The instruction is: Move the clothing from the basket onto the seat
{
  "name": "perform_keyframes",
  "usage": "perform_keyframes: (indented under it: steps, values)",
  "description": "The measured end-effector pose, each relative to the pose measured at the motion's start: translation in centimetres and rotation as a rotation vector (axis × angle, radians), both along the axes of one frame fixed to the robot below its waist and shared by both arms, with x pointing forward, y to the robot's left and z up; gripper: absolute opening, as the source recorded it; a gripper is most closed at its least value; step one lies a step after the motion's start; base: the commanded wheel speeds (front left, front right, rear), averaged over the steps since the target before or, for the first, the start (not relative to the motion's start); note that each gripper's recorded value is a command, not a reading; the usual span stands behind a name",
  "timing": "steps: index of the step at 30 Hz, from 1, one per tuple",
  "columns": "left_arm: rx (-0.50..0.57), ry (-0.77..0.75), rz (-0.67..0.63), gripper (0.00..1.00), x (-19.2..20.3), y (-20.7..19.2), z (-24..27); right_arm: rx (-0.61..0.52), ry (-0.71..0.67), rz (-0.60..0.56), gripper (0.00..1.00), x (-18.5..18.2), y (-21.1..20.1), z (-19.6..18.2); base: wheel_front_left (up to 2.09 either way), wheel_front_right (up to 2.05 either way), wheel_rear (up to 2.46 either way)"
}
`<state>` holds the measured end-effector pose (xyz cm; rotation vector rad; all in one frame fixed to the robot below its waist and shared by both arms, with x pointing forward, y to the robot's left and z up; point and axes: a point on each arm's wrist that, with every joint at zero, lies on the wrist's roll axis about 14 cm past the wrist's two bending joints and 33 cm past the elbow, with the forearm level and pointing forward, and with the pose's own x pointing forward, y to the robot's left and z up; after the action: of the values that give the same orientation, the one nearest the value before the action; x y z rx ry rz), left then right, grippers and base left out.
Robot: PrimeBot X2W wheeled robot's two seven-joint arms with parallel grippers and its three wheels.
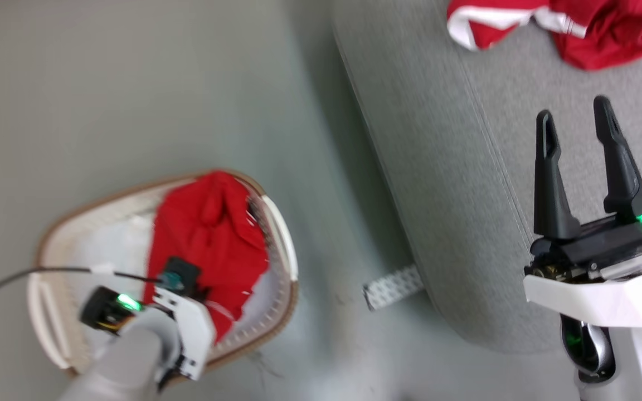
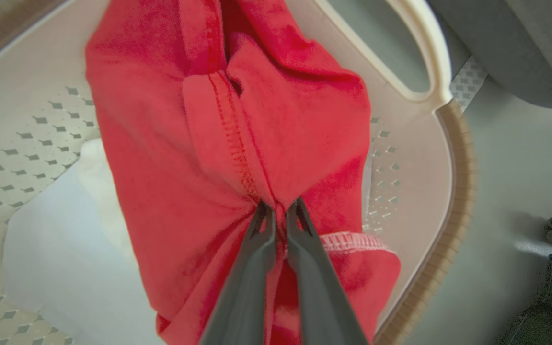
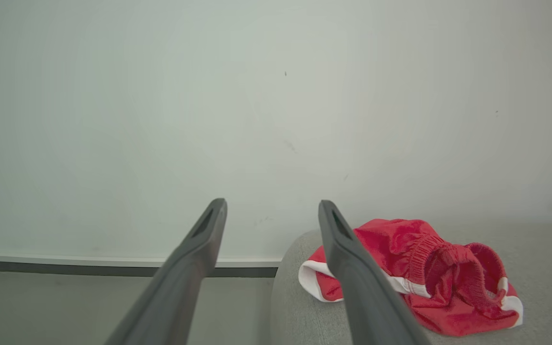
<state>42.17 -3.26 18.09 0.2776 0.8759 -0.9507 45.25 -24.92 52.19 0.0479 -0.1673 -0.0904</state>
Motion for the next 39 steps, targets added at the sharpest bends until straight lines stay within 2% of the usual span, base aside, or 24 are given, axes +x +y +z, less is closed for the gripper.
perform_keyframes:
  steps: [11,16,29,39]
  values:
    - [-0.196,-0.164,0.121,0.0,-0.5,-1.5,10.9,0.031,-0.099,0.063,1.0,-2.8,2.7,4.1,0.0,0.0,0.0]
    - [-0.311,-0.277,0.179,0.0,0.7,-1.6,16.8,0.052,-0.139,0.093,1.0,-4.2,3.9,5.5,0.0,0.0,0.0]
    - [-0.507,-0.547,0.306,0.0,1.3,1.7,28.7,0.094,-0.209,0.201,1.0,-6.3,7.7,7.9,0.0,0.0,0.0]
    - [-0.659,-0.786,0.337,0.0,1.5,3.6,38.0,0.116,-0.22,0.287,1.0,-7.0,10.6,8.4,0.0,0.0,0.0]
